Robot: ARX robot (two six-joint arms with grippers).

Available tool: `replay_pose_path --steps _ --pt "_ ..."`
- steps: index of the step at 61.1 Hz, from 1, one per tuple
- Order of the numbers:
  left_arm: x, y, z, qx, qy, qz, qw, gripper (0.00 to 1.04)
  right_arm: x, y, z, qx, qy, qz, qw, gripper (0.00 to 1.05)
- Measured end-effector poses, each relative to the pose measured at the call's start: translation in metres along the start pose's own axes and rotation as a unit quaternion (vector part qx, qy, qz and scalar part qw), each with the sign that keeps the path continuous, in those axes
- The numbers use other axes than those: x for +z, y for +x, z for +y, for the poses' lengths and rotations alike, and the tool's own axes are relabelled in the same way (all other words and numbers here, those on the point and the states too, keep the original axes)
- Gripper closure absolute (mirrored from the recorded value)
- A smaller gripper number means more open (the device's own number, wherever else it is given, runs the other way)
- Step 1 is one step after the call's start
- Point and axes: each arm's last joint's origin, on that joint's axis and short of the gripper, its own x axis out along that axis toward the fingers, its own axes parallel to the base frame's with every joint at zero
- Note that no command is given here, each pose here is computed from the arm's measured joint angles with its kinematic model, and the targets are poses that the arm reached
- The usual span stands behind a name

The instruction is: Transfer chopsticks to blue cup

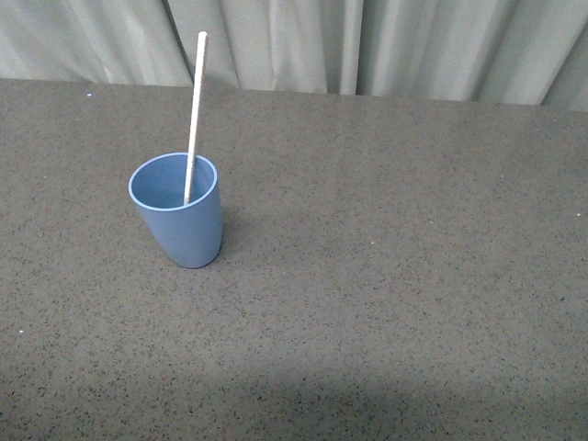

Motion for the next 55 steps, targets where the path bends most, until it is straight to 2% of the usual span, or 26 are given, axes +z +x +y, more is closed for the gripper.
replay_pose_path --steps 45,50,55 --pt "0.0 0.0 0.0 0.0 0.0 0.0 1.0 0.07 0.0 -0.016 0.0 0.0 0.0 -0.001 1.0 1.04" --pt "0.0 0.0 0.0 0.0 0.0 0.0 1.0 0.07 -0.004 -0.023 0.0 0.001 0.0 0.016 1.0 1.04" --pt "0.0 0.0 0.0 0.0 0.0 0.0 1.0 0.07 -0.002 -0.026 0.0 0.001 0.0 -0.001 1.0 1.04"
